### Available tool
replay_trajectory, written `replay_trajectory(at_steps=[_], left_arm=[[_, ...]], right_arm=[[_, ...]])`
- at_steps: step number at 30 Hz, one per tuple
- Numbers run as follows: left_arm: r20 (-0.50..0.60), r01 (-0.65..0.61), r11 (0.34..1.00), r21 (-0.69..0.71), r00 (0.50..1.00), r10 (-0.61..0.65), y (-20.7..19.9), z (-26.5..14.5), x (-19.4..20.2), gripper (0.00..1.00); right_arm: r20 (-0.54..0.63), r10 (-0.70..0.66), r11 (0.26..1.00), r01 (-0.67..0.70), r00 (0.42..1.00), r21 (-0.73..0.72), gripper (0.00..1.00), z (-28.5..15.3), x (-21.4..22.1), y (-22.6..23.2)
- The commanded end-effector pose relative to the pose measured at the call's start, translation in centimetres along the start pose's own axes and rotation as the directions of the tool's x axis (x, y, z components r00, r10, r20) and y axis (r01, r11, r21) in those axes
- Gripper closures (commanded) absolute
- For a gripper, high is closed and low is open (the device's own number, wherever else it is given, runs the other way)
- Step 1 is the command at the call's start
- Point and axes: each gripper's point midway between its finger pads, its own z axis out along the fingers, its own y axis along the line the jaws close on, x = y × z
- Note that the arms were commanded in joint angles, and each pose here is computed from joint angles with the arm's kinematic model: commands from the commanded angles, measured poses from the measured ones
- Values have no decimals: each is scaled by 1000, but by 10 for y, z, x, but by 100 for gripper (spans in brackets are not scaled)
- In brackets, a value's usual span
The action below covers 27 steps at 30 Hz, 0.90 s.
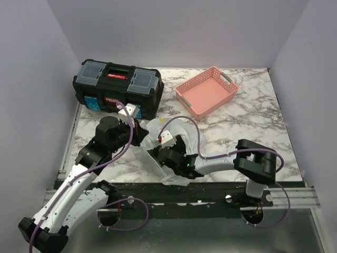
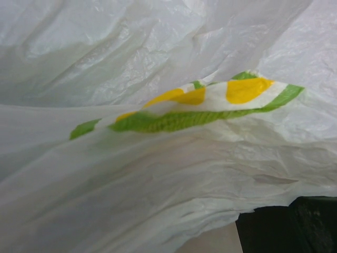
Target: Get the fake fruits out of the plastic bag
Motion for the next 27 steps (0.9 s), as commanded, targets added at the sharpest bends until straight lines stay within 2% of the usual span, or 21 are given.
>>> replay_trajectory(at_steps=[1,4,6,9,12,17,22,27], left_arm=[[10,-21,999,-27,1000,22,7,-4,-4,100],[21,-28,998,-48,999,29,11,-5,-4,100],[27,-30,998,-57,999,31,12,-6,-5,100],[25,-28,998,-60,999,30,14,-5,-6,100],[30,-27,997,-73,999,29,17,-6,-8,100],[41,-18,996,-90,999,22,22,-7,-11,100],[52,-11,995,-99,998,16,25,-9,-13,100],[46,7,996,-86,999,-3,25,-6,-14,100]], right_arm=[[70,61,997,-64,996,53,6,12,-23,-5],[79,71,996,-76,994,56,18,13,-28,-5],[87,87,995,-90,992,31,30,11,-35,-2],[94,112,993,-114,989,12,58,6,-43,-1],[87,156,988,-155,984,-20,74,-4,-51,-2],[88,251,950,-228,964,-215,79,-40,-77,8],[20,286,859,-247,958,-448,80,-73,-89,37],[-26,357,771,-310,934,-556,83,-98,-112,51]])
